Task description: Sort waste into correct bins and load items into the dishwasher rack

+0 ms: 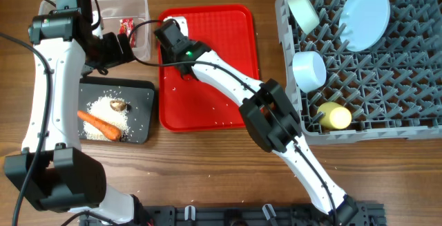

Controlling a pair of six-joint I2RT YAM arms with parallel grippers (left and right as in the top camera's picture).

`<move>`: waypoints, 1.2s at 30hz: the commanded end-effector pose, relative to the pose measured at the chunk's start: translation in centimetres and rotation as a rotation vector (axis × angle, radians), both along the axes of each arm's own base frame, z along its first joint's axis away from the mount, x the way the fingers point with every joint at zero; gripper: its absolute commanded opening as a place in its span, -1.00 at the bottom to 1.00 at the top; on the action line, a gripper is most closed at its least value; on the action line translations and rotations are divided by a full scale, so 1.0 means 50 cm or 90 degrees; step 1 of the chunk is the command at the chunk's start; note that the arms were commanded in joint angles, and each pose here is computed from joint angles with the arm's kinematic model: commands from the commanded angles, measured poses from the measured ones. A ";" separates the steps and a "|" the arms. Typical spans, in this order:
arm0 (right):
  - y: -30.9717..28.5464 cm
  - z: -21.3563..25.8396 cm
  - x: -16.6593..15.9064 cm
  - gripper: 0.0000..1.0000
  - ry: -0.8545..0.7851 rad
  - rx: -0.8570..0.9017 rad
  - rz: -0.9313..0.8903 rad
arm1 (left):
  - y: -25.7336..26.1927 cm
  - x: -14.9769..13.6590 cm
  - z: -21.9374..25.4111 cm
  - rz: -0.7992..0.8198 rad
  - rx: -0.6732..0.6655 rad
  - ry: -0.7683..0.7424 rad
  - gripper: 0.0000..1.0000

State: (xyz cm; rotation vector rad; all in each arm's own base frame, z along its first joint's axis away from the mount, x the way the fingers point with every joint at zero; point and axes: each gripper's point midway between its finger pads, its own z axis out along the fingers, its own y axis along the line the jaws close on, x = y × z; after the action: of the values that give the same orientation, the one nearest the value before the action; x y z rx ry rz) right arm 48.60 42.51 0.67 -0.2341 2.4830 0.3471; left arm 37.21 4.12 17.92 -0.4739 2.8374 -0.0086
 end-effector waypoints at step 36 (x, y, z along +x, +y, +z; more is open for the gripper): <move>-0.600 0.438 0.113 0.99 0.094 0.058 -0.128 | -0.282 0.305 -0.326 -0.133 0.044 -0.141 0.81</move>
State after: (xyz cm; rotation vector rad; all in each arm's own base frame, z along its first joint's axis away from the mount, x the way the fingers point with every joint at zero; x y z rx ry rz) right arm 54.49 12.26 22.58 0.1141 2.5926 0.3906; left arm 52.19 -10.71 2.84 -0.1465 2.6409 -0.0574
